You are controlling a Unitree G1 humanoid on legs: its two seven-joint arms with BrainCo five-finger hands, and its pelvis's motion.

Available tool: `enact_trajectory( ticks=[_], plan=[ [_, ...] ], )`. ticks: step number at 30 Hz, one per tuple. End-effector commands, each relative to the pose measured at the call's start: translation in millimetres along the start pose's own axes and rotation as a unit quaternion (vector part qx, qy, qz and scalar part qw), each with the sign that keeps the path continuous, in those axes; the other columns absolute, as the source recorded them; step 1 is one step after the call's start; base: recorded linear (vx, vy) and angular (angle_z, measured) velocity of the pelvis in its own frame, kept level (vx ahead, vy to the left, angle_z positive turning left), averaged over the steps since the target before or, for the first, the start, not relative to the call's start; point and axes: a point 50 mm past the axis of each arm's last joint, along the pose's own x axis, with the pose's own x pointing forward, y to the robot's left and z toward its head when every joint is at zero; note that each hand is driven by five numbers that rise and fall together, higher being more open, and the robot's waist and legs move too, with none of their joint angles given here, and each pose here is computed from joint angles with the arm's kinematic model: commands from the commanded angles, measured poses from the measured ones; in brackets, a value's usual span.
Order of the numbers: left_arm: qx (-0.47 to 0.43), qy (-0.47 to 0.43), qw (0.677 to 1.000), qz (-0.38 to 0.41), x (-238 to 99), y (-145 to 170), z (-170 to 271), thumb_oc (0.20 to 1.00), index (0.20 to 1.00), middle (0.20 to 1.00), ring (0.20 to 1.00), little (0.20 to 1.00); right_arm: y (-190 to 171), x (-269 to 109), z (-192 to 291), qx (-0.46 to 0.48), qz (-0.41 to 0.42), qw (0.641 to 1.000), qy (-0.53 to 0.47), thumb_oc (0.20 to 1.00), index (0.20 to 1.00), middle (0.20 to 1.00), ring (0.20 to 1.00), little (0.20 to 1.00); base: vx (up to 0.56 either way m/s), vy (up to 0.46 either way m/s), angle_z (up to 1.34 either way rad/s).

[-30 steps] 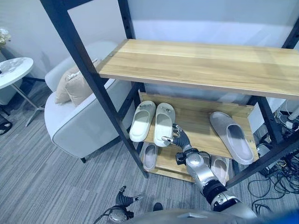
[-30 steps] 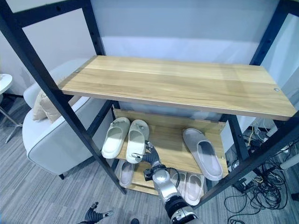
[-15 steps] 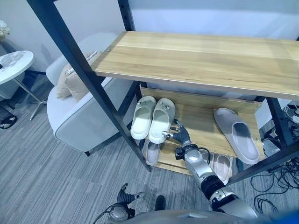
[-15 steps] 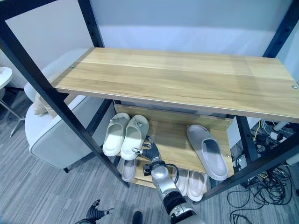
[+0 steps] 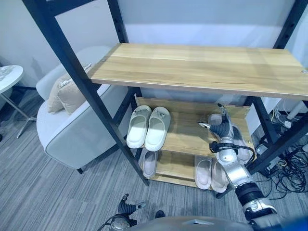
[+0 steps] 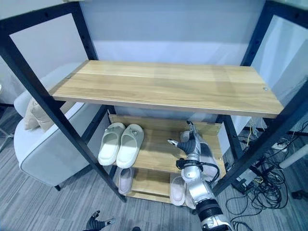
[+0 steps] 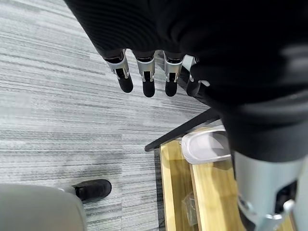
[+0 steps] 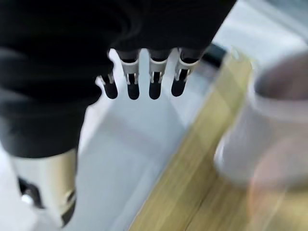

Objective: Arrange the slippers neatly on the shoe rack.

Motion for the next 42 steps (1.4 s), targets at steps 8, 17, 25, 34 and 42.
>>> enact_trajectory(
  ticks=[8,17,25,34,42],
  plan=[
    [0.039,0.153,0.986,-0.054,-44.2,-25.9,-87.4,1.0,1.0,1.0,1.0,1.0,-20.6,5.6,-24.8,-0.097,-0.072,0.989,0.087,1.0,1.0,1.0,1.0,1.0,0.01,-0.032,-0.06],
    [0.044,0.157,0.985,-0.047,-44.7,-21.8,-89.9,1.0,1.0,1.0,1.0,1.0,20.8,-24.1,-58.5,-0.072,-0.021,0.968,0.241,1.0,1.0,1.0,1.0,1.0,0.01,-0.007,-0.01],
    [0.053,0.166,0.984,-0.042,-46.0,-16.4,-94.8,1.0,1.0,1.0,1.0,1.0,48.1,-36.9,-54.6,-0.039,0.041,0.963,0.264,0.608,0.608,0.608,0.608,0.608,0.0,0.0,0.0],
    [0.053,0.165,0.984,-0.046,-46.1,-18.7,-93.8,1.0,1.0,1.0,1.0,1.0,67.7,-43.8,-46.8,-0.058,0.075,0.962,0.257,0.2,0.2,0.2,0.2,0.2,0.0,0.0,0.0],
    [0.05,0.167,0.984,-0.044,-46.6,-19.0,-94.4,1.0,1.0,1.0,1.0,1.0,67.4,-43.9,-48.3,-0.089,0.057,0.964,0.244,0.457,0.457,0.457,0.457,0.457,0.0,0.0,0.0]
  ],
)
